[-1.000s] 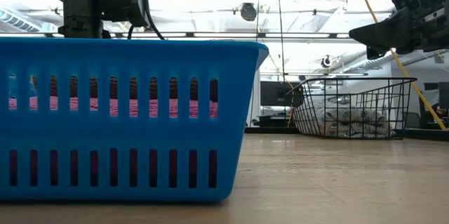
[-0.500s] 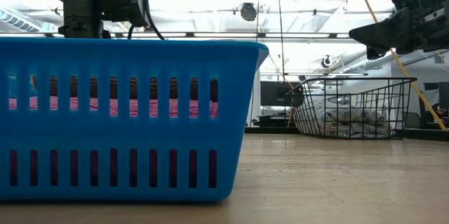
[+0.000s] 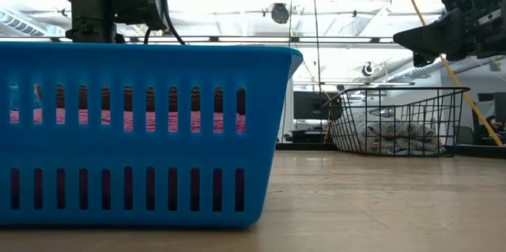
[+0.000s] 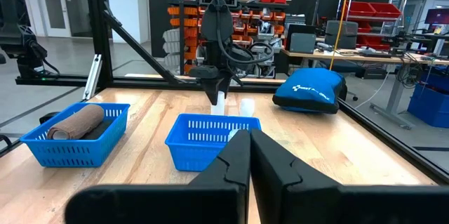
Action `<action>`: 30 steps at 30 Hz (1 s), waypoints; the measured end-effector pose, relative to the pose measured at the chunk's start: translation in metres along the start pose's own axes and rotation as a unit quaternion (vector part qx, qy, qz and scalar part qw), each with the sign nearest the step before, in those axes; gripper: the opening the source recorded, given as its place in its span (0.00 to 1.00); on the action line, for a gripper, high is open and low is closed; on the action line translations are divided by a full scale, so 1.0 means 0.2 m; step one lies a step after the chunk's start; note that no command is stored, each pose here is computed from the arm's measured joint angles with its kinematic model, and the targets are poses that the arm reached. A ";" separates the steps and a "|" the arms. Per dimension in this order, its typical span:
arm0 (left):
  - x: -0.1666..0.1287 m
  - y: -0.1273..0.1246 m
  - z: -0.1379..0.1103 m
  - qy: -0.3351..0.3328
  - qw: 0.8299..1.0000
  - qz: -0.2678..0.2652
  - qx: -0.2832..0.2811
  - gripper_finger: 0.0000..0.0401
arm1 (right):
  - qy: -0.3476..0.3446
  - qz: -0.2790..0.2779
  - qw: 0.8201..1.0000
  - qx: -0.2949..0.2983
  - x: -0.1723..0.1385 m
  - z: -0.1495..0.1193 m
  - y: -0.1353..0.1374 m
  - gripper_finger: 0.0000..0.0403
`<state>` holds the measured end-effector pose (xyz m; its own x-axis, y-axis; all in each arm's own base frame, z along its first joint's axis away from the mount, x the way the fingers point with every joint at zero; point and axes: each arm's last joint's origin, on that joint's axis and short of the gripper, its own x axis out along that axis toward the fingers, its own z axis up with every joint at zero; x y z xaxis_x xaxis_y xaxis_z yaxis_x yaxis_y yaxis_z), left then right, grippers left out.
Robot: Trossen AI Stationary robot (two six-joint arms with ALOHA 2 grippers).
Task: Pick & place medical supplies in basket/bin
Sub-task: Put the bottom white pill bottle into the top blue bin
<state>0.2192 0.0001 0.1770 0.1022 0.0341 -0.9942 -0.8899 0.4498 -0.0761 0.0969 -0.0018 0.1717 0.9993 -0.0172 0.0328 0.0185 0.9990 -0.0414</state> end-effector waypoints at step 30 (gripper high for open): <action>0.00 0.00 0.00 0.012 1.000 -0.007 -0.009 0.36 | 0.000 0.000 1.000 0.000 0.00 0.00 0.00 0.00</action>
<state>0.2192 -0.0007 0.1773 0.1041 0.0072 -0.9945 -0.8961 0.4344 -0.0906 0.0969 -0.0017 0.1717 0.9993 -0.0169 0.0329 0.0182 0.9990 -0.0412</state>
